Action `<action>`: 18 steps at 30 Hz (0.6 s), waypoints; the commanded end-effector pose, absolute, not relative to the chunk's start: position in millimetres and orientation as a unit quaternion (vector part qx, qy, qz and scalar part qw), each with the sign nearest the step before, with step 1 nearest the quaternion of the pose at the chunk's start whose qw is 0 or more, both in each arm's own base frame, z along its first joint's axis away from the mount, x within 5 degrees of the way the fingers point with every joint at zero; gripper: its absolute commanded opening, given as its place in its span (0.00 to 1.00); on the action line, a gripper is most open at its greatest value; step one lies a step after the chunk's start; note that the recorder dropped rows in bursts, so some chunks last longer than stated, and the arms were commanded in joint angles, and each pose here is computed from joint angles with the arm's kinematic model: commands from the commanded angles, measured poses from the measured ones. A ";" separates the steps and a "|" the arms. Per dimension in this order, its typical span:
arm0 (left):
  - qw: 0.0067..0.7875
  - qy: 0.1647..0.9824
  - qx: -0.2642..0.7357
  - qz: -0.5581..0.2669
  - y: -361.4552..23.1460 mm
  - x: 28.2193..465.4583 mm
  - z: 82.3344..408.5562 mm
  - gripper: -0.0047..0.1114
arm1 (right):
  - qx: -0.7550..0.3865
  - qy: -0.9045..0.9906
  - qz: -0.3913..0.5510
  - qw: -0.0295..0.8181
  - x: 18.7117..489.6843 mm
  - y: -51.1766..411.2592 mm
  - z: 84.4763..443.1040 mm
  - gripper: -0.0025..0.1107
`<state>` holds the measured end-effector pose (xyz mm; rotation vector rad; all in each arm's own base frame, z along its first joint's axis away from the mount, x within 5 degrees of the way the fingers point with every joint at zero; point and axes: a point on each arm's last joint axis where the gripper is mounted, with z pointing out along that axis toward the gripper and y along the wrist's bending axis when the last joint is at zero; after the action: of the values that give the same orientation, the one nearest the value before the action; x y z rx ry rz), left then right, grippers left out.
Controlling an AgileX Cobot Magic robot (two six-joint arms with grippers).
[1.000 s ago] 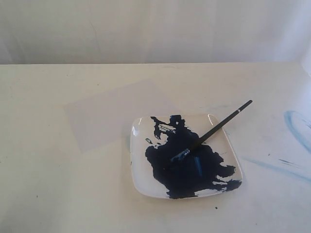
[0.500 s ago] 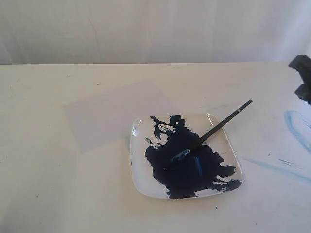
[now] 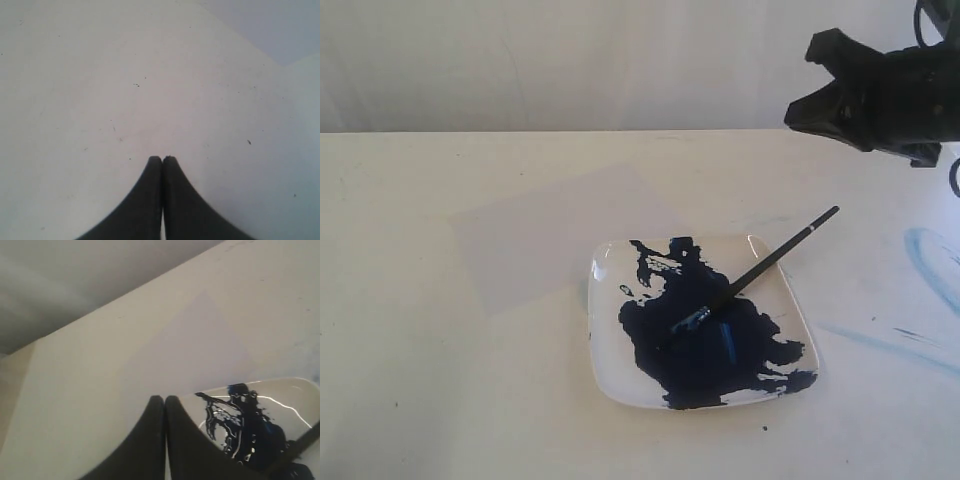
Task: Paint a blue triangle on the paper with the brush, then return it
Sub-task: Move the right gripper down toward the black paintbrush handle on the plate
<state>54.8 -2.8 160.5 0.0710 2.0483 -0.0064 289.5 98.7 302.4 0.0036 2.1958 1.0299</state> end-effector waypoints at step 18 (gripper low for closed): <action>0.515 0.856 0.033 -0.006 -3.4 54.8 158.9 0.04 | 0.263 0.839 0.399 0.263 309.4 58.5 191.2 0.02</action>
<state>54.8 -2.8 160.5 0.0710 2.0483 -0.0064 305.7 61.9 202.5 0.6580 2.2732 1.0884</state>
